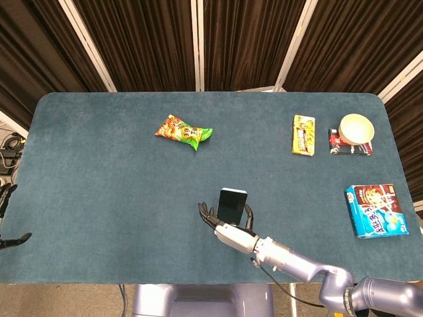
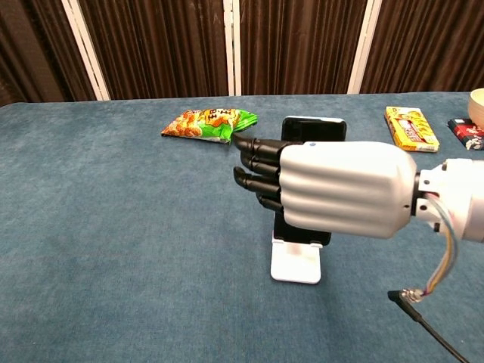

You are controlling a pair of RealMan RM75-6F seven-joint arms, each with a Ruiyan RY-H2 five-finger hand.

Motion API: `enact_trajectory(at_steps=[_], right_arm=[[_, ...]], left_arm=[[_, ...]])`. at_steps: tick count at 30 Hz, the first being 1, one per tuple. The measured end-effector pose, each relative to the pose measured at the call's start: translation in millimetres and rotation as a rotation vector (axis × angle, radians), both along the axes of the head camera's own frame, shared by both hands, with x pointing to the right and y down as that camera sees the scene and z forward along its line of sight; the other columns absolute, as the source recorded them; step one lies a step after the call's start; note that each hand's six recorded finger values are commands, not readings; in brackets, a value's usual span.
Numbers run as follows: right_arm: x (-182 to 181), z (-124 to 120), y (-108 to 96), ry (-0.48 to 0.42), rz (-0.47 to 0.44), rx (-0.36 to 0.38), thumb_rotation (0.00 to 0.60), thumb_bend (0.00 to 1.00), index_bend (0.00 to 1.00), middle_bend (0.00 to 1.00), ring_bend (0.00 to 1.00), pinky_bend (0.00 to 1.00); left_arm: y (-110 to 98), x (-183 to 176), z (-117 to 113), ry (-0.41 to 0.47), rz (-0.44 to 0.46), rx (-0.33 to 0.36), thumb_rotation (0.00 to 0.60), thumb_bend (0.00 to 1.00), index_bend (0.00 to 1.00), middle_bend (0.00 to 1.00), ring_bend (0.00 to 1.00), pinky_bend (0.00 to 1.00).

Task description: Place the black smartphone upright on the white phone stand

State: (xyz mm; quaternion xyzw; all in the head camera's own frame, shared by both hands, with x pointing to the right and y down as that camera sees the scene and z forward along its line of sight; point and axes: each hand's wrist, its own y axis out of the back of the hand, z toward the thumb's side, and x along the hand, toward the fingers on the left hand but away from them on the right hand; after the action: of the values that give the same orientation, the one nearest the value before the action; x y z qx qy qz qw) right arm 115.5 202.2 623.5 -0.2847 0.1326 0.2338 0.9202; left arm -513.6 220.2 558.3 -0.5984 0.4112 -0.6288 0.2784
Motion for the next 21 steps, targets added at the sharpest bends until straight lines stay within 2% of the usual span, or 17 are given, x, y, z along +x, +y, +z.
enact_trajectory(at_steps=[7,12,18,21], right_arm=[[12,-7,-4,-0.025,0.042,-0.009,0.600,0.25,0.27,0.21,0.18,0.14],[29,-22,-11,-0.093,0.093,-0.048,0.600,0.25,0.20,0.22,0.20,0.16],[65,-41,-27,-0.252,0.167,-0.142,0.600,0.25,0.17,0.19,0.19,0.16],[92,-50,-40,-0.355,0.230,-0.211,0.600,0.21,0.15,0.17,0.16,0.15]], left_arm=[[0,0,-1,0.004,-0.002,0.003,0.600,0.00,0.00,0.00,0.00,0.00],[0,-2,-4,0.008,-0.005,0.009,0.600,0.00,0.00,0.00,0.00,0.00],[2,1,-7,0.016,0.006,0.017,0.600,0.00,0.00,0.00,0.00,0.00],[2,3,-8,0.020,0.009,0.021,0.600,0.00,0.00,0.00,0.00,0.00]])
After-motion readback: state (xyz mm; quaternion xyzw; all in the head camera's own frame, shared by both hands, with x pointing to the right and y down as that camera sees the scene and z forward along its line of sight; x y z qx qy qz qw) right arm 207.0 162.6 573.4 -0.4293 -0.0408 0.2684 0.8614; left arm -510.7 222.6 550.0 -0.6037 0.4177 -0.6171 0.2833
